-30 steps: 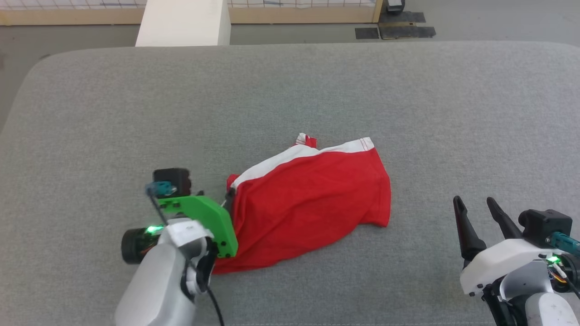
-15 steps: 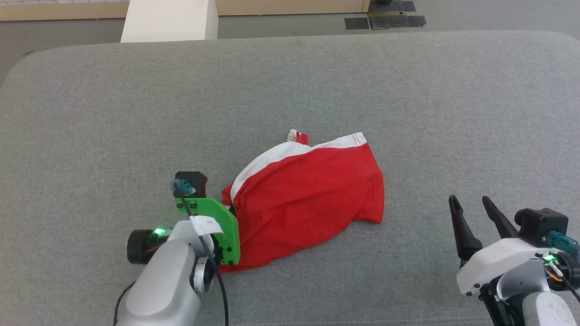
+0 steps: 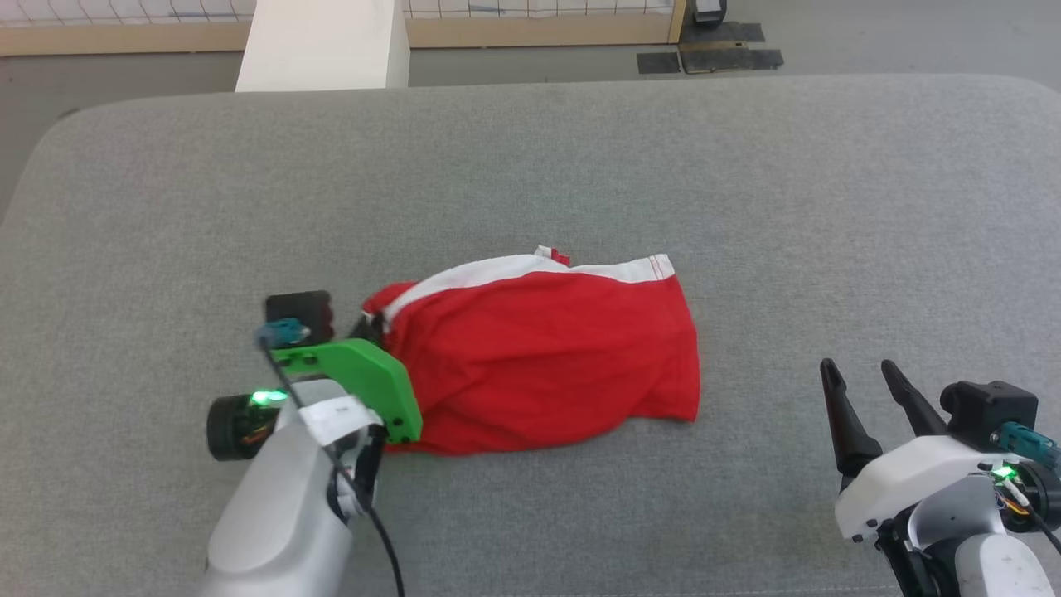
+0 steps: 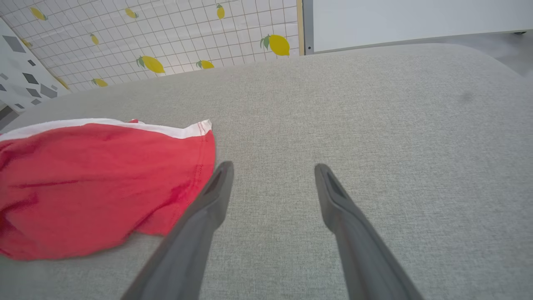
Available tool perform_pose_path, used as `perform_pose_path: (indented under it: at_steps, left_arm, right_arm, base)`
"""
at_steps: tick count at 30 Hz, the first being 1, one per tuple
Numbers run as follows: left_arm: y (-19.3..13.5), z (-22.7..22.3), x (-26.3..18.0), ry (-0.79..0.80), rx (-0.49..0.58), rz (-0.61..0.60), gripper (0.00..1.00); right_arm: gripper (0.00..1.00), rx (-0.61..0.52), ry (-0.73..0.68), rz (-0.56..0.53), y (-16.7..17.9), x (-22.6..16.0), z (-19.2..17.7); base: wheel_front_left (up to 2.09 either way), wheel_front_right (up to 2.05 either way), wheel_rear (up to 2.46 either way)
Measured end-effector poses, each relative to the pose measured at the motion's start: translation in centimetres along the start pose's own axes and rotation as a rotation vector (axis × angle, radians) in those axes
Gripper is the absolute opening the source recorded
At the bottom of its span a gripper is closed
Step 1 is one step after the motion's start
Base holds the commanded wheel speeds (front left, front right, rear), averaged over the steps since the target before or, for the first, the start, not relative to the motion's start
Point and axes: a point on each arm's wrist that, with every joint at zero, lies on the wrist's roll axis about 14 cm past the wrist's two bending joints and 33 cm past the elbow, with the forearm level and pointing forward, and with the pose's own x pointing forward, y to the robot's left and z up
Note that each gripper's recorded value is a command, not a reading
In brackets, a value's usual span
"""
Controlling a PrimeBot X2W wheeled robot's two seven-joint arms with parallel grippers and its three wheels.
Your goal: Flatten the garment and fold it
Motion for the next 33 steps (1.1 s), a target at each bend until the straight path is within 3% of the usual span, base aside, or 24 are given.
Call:
perform_pose_path:
  at_steps: [5,11,18,22,29,33]
  left_arm:
    - [1.6,1.4,-0.5,-0.095,-0.054,0.056,0.00]
    - [2.4,0.4,-0.6,-0.092,-0.088,0.073,0.00]
    - [2.5,-1.2,0.2,-0.050,-0.100,0.059,0.00]
    - [2.6,-1.8,1.1,-0.034,-0.103,0.054,0.00]
    - [3.2,-2.6,1.9,-0.023,-0.113,0.062,0.00]
    - [3.6,-3.1,2.2,-0.013,-0.114,0.065,0.00]
  right_arm:
    - [1.00,-0.033,-0.036,0.014,0.5,0.8,1.4]
    - [1.00,-0.064,-0.047,0.095,3.5,4.9,3.3]
    - [1.00,-0.112,0.112,0.208,8.0,10.4,1.4]
    - [1.00,-0.194,0.277,0.244,9.6,13.1,-1.7]
    - [1.00,-0.262,0.508,0.274,10.8,14.8,-6.5]
    - [1.00,-0.312,0.574,0.295,11.8,15.8,-7.3]
  base:
    - [0.00,0.00,0.00]
    - [0.00,0.00,0.00]
    - [0.00,0.00,0.00]
    - [0.00,0.00,0.00]
    - [0.00,0.00,0.00]
    - [0.00,0.00,0.00]
